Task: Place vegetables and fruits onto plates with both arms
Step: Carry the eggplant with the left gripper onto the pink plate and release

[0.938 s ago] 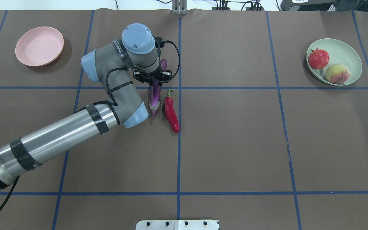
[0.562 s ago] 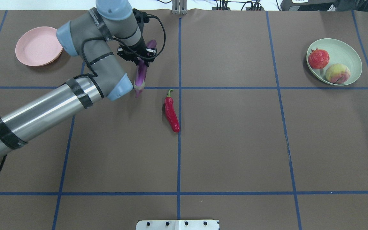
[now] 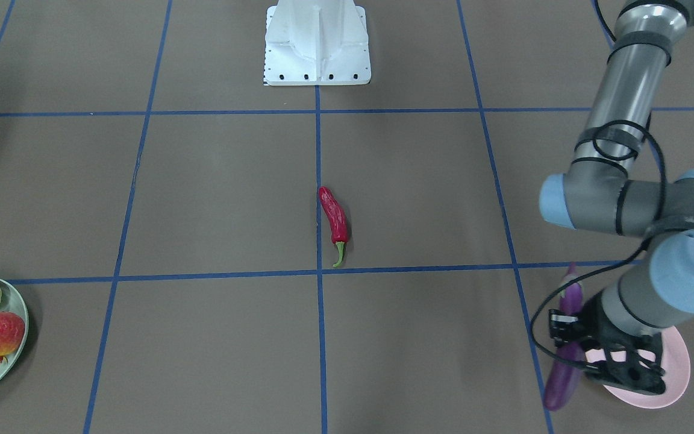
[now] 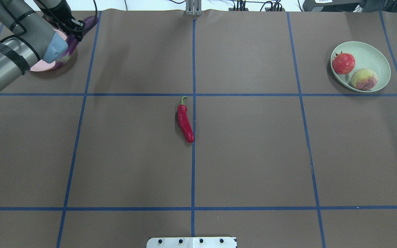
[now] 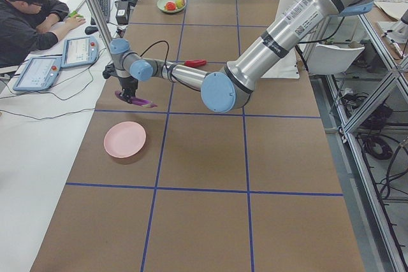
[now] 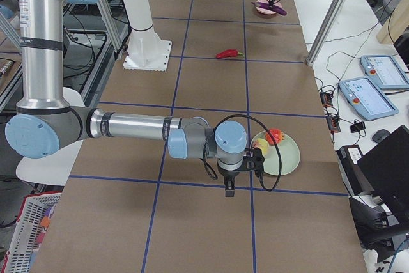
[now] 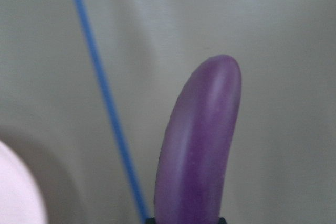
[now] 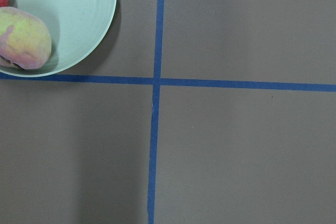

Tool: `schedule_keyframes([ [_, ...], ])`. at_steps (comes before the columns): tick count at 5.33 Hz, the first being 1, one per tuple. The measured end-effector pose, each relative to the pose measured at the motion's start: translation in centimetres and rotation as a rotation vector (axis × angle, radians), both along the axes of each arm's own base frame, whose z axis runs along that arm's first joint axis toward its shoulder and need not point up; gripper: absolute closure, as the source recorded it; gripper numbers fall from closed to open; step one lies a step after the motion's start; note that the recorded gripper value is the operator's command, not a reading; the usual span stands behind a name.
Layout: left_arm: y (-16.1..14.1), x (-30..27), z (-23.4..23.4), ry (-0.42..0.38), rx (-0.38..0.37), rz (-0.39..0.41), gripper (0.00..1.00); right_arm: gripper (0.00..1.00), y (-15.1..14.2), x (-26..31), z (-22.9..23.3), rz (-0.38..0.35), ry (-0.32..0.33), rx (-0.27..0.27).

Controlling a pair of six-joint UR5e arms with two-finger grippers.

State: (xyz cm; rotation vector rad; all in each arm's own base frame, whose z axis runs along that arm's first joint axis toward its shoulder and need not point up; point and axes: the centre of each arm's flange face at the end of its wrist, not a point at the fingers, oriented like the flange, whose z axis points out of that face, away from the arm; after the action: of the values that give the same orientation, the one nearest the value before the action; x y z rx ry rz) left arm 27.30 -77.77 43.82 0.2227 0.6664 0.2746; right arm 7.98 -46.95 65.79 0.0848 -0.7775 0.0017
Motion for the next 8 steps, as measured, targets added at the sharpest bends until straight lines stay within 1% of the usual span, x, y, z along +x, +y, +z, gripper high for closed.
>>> schedule_keyframes([
  [1,-0.6,-3.1,4.7,-0.08,0.002,0.008,0.24,0.0,-0.1,0.0,0.0,-0.001,0.0,0.001],
  [2,-0.1,-4.1,7.9,-0.128,-0.005,0.005,0.0,0.0,-0.1,-0.1,-0.1,-0.002,0.001,0.002],
  [3,0.6,-4.3,9.9,-0.135,0.0,0.001,0.0,0.0,-0.3,-0.1,-0.1,-0.002,0.001,0.002],
  [4,1.2,-4.5,10.5,-0.121,0.018,-0.01,0.0,0.0,-0.3,-0.2,-0.2,-0.003,0.002,0.003],
  [5,1.4,-4.1,8.4,-0.064,0.017,-0.025,0.0,0.0,-0.4,-0.2,-0.1,-0.004,0.002,0.002],
  [6,1.7,-3.4,3.8,0.027,-0.02,-0.055,0.0,0.0,-0.4,-0.2,-0.1,-0.004,0.003,0.001],
  [7,2.8,-1.5,-2.0,0.106,-0.076,-0.104,0.0,0.0,-0.4,-0.3,-0.1,-0.005,0.003,0.001],
  [8,5.9,3.7,-7.6,0.172,-0.15,-0.142,0.0,0.0,-0.4,-0.3,-0.2,-0.006,0.002,0.002],
])
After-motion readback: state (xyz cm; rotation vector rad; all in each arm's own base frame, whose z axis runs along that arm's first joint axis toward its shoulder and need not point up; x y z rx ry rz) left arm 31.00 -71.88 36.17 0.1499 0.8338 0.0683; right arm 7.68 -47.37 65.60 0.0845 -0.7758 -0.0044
